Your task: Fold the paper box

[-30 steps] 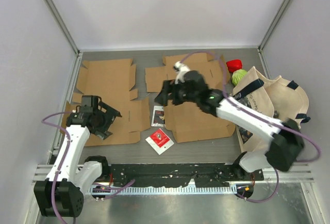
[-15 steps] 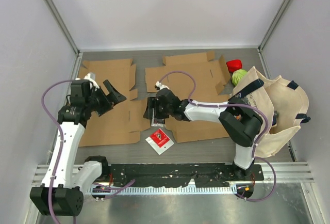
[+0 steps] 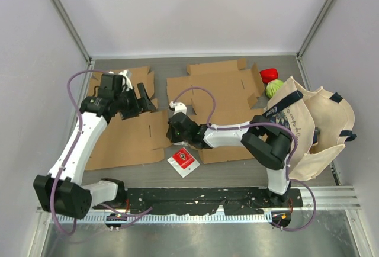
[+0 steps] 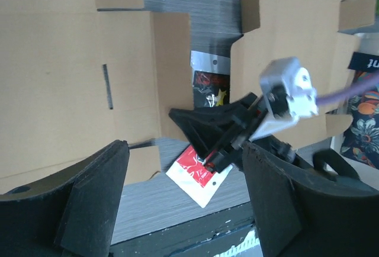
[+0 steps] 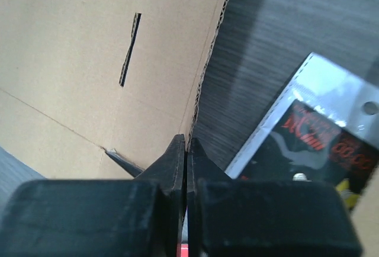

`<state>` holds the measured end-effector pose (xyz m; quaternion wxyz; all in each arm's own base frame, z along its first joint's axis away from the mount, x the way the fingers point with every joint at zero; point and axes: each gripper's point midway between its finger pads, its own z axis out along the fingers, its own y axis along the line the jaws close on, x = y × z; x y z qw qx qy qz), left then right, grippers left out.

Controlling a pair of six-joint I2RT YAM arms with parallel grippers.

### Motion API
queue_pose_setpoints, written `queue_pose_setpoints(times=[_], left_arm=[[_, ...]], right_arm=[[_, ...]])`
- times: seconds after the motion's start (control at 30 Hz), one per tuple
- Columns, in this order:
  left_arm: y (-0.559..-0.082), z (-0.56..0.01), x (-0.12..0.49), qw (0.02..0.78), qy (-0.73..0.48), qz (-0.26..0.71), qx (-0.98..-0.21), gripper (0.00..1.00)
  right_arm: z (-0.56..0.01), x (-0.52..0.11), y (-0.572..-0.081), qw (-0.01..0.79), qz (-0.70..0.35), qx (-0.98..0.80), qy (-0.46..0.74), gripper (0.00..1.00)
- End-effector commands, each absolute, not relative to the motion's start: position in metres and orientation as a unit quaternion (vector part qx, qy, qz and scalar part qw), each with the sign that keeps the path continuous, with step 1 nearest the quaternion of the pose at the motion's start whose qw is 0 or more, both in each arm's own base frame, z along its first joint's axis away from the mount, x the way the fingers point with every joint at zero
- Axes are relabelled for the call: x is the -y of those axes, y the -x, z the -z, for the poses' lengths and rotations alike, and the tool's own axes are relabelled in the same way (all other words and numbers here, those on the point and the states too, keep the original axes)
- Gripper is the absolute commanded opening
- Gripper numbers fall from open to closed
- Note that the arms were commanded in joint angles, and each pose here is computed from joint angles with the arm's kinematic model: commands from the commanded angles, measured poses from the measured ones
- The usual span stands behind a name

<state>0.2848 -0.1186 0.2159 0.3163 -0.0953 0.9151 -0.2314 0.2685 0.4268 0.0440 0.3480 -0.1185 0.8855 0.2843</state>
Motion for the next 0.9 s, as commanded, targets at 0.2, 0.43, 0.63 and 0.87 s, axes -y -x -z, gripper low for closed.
queue_pose_setpoints(times=[0.2,0.43,0.63,0.87], left_arm=[[-0.312,-0.3,0.123,0.423,0.044,0.249,-0.87,0.79],[-0.324,-0.402,0.134,0.568,-0.047,0.284,-0.771,0.84],[-0.356,-0.429,0.128,0.572,-0.056,0.279,-0.769,1.0],[-0.369,-0.442,0.174,0.519,-0.207,0.377,-0.739,0.9]], right_arm=[[-0.172,-0.414,-0.281,0.419,-0.264,-0.821,0.283,0.01],[-0.238,-0.386,-0.305,0.418,-0.288,-0.788,0.348,0.01],[-0.285,-0.365,-0.32,0.398,-0.387,-0.729,0.4,0.01],[-0.307,-0.338,-0.319,0.344,-0.424,-0.713,0.439,0.01]])
